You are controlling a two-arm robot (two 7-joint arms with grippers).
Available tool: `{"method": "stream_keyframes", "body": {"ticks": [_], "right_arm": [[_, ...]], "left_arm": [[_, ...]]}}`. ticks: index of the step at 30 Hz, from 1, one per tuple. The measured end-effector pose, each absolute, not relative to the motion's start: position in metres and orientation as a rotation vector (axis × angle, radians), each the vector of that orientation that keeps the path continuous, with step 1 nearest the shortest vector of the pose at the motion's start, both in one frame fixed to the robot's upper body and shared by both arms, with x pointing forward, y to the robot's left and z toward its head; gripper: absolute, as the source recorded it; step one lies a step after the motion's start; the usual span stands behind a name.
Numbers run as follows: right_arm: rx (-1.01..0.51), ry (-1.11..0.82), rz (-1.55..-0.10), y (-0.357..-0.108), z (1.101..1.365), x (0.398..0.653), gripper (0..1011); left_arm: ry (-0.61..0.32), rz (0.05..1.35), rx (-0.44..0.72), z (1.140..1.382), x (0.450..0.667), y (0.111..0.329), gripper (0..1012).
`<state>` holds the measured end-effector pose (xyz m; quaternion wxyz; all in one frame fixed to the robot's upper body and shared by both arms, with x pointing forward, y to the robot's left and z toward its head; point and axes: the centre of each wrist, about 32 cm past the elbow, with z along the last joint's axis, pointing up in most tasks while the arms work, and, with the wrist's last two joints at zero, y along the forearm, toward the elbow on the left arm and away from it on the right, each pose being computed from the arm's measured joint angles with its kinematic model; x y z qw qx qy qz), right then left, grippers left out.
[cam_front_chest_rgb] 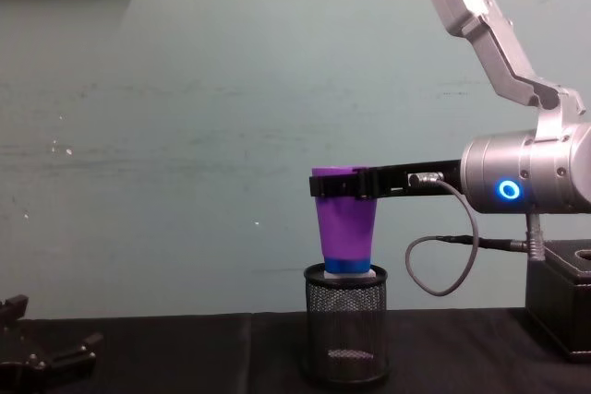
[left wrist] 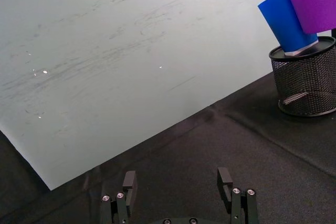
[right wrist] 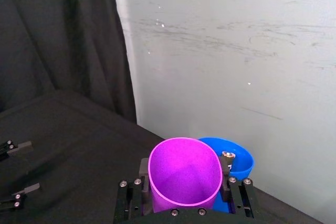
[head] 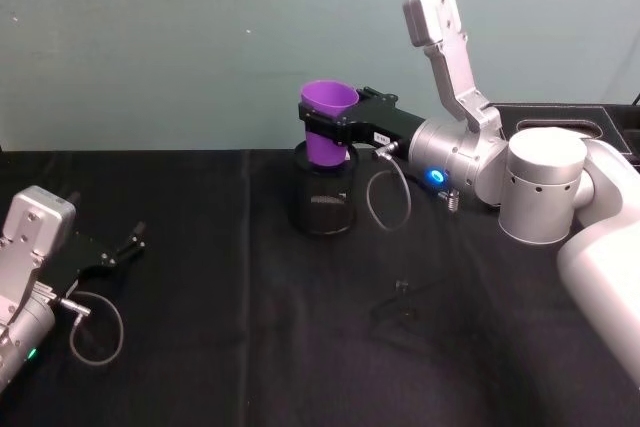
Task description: Pick up one cup with a gripper and tap it against the other cup.
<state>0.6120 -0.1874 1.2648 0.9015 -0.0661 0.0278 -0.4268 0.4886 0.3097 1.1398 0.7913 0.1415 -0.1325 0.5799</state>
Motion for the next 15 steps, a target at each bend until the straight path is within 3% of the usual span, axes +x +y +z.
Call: {"method": "stream_keyframes", "body": {"ticks": [15], "right_arm": [[-0.136, 0.058, -0.899, -0.1891, 1.268, 0.6132, 734]], "left_arm": [[-0.285, 1.248, 0.305, 1.1398, 0.4886, 0.3097, 1000]]}}
